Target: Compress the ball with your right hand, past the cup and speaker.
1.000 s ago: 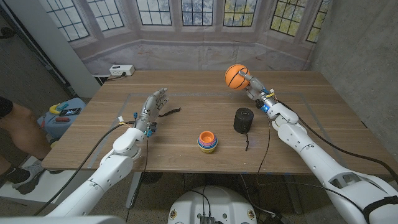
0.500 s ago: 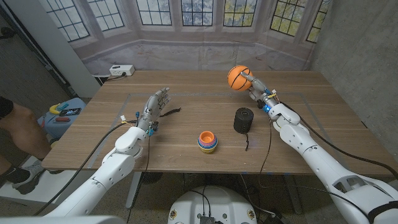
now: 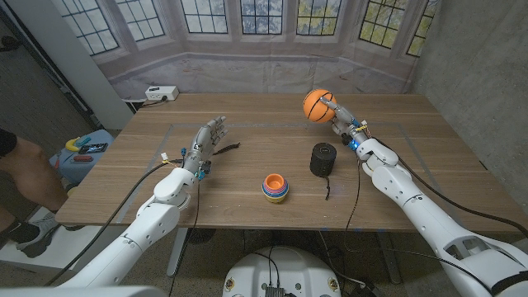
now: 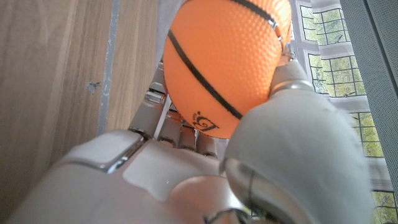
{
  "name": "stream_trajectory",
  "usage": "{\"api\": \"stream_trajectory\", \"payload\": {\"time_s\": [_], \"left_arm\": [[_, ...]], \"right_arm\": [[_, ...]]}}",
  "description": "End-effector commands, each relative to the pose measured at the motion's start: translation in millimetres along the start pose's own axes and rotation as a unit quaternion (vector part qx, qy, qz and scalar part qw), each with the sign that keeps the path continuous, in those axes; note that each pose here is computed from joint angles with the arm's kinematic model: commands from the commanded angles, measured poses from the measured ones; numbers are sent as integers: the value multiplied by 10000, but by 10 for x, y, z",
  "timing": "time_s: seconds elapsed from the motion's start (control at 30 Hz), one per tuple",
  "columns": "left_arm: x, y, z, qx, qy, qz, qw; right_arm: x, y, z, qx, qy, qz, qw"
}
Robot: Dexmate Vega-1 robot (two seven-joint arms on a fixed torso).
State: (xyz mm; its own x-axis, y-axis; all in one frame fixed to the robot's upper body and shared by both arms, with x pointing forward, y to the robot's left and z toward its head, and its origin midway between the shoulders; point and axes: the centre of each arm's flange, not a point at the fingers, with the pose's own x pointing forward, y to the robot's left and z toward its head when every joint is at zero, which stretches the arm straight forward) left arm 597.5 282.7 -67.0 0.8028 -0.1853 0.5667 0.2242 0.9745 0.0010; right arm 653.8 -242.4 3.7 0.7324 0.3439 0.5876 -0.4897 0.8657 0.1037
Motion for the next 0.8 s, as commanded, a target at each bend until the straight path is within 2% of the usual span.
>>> {"api": "stream_trajectory", "payload": {"time_s": [0.03, 0.5, 0.8], "left_arm": [[-53, -3, 15, 17, 0, 9, 10000], [-162, 11, 44, 7, -7, 61, 10000], [-245, 81, 68, 10, 23, 110, 9999]], "right_arm": [[-15, 6, -29, 80, 43, -245, 9997], [-16, 37, -45, 167, 90, -470, 9987], [2, 91, -59, 191, 156, -661, 9975]]}}
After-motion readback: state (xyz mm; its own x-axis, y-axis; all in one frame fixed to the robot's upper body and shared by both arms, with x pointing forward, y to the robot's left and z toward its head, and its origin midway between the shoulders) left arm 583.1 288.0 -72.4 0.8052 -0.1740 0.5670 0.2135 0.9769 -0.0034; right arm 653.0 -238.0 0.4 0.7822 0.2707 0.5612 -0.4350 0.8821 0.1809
